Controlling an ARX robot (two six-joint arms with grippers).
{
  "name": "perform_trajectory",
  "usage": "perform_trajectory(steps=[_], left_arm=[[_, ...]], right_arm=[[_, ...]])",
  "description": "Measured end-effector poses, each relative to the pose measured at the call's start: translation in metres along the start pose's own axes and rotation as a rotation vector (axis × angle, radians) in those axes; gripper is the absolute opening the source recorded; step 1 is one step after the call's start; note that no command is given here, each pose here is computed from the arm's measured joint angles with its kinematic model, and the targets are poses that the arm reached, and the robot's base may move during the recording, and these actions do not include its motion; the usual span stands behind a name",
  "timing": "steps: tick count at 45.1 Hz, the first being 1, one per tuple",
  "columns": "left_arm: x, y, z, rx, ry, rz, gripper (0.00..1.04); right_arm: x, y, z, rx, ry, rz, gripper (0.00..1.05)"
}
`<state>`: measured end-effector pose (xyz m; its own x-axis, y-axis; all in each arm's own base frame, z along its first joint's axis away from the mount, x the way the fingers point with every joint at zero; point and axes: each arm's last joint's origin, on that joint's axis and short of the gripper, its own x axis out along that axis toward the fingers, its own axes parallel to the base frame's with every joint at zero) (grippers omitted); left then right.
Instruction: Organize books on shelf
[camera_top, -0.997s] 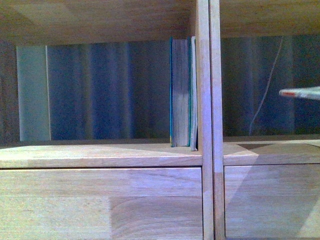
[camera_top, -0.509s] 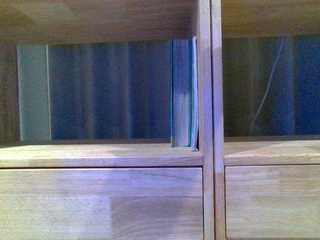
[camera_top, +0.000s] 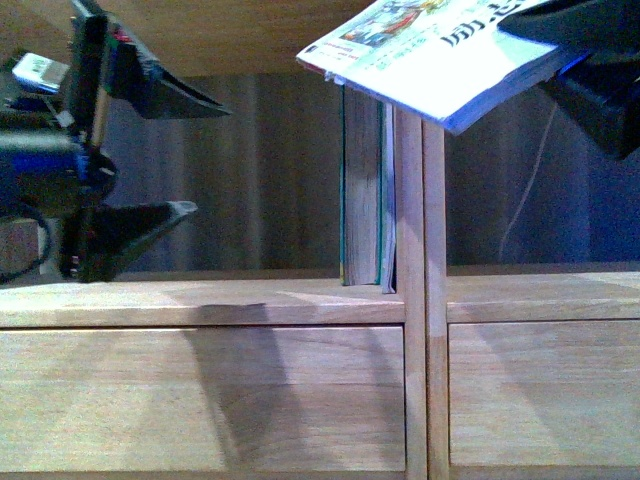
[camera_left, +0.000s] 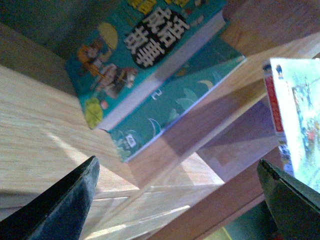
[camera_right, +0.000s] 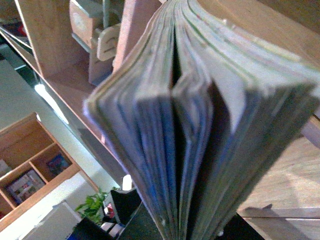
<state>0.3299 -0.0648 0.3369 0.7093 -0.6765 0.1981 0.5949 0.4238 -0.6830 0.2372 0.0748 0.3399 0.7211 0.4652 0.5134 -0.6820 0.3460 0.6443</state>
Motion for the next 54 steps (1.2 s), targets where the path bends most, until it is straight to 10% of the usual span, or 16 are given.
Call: perform_trajectory(steps=[26, 49, 54], left_arm=[[0.024, -0.026, -0.025, -0.046, 0.015, -0.119, 0.97], [0.011, -0.038, -0.018, -0.058, -0.041, -0.154, 0.27], [0.001, -0.046, -0.018, -0.066, -0.050, -0.169, 0.10]], right_arm=[[0.020, 0.006, -0.061, 0.099, 0.136, 0.042, 0.07], [0.029, 0.020, -0.079, 0.182, 0.170, 0.058, 0.07], [0.028, 0.018, -0.086, 0.190, 0.223, 0.057, 0.26]])
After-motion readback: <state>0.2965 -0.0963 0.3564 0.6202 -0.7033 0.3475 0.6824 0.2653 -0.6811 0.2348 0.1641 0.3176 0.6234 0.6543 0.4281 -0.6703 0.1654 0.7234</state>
